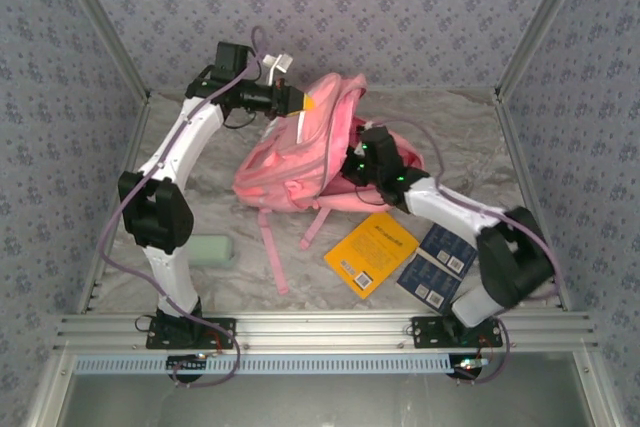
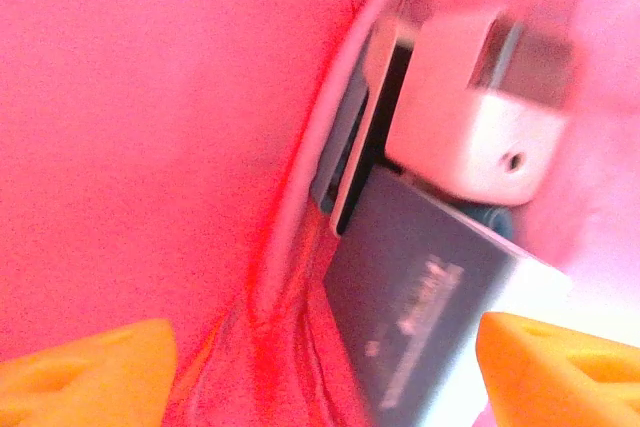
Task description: Pack the student bag
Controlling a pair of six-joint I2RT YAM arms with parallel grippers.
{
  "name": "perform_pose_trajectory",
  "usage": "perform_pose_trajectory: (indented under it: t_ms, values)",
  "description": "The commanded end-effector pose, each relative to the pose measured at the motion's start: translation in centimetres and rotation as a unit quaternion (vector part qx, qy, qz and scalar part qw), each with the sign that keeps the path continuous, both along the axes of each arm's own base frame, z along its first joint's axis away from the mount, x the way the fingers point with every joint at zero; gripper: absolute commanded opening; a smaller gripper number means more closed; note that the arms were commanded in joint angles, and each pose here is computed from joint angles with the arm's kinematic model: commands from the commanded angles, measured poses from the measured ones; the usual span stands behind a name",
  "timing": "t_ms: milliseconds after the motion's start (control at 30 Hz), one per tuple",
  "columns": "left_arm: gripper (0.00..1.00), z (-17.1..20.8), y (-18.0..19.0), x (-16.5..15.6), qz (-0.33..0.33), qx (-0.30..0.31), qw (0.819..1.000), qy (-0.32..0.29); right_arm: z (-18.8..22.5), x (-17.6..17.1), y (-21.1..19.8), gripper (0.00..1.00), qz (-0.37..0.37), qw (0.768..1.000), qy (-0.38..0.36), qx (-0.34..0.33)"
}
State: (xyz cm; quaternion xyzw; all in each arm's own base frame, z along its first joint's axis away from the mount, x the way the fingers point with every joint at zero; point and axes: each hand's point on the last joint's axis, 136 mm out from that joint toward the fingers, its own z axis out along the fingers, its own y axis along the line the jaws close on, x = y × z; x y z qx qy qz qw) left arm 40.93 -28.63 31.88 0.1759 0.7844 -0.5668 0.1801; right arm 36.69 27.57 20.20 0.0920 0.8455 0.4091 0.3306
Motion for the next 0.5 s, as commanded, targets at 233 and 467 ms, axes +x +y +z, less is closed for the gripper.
perform_pose_trajectory:
  t_ms: [233, 467]
  values:
    - [0.0, 2.4, 1.7, 0.6, 0.05, 0.007, 0.997, -0.057, 1.9, -5.3, -9.7, 0.77, -0.055, 0.981, -0.1, -0.16]
    - [0.0, 0.9, 2.4, 1.6, 0.091, 0.035, 0.995, -0.033, 7.6, -10.6, -5.4, 0.71, 0.144, 0.911, -0.343, -0.175]
